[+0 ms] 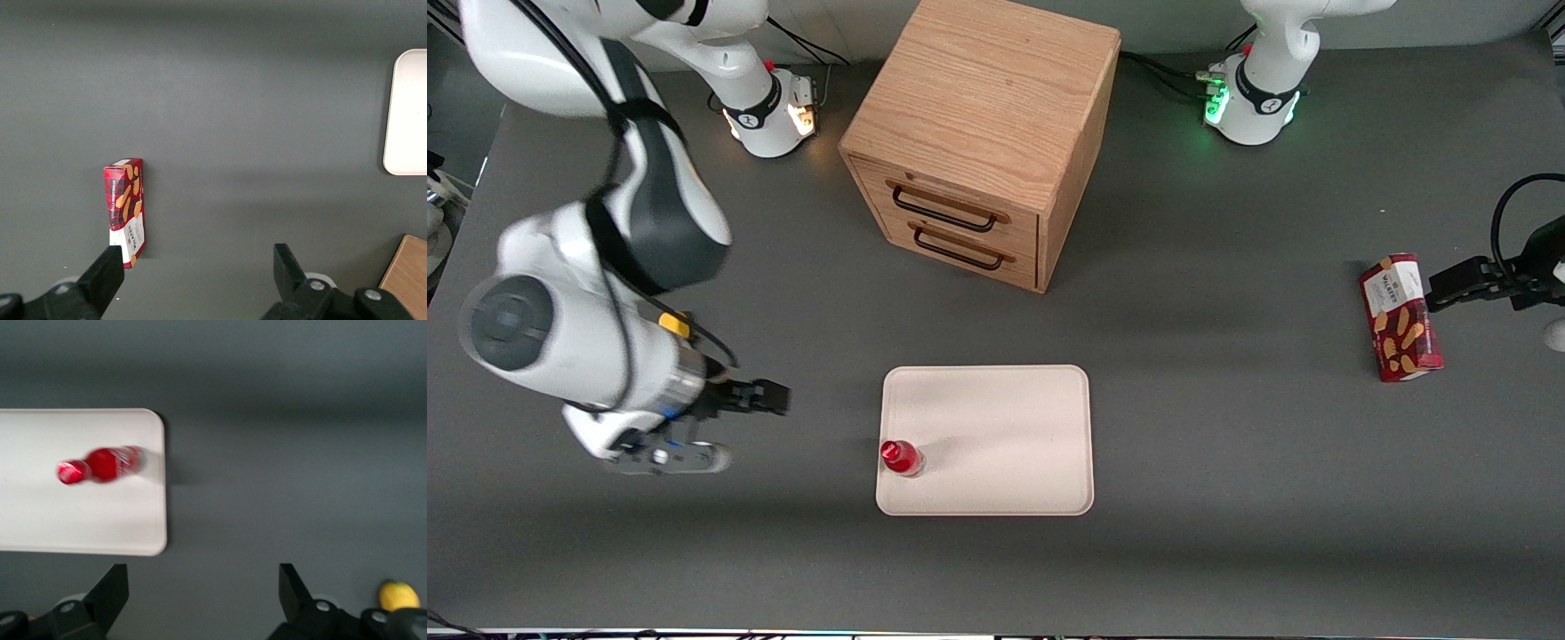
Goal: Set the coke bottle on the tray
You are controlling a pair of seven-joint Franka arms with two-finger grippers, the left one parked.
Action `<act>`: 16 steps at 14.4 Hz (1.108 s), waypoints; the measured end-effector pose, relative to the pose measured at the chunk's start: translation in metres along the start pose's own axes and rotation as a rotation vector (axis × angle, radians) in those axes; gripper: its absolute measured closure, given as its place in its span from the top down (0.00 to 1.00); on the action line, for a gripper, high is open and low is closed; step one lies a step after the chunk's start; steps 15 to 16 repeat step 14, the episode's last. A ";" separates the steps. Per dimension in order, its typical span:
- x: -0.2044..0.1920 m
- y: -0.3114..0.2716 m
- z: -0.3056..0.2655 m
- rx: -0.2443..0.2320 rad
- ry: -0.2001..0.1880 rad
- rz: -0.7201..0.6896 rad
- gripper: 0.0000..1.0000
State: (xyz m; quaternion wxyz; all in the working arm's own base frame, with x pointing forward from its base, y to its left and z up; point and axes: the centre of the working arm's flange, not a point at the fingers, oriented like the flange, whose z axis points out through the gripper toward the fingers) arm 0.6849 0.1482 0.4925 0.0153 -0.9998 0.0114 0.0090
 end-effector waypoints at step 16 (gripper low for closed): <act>-0.120 0.150 -0.048 -0.038 -0.061 0.143 1.00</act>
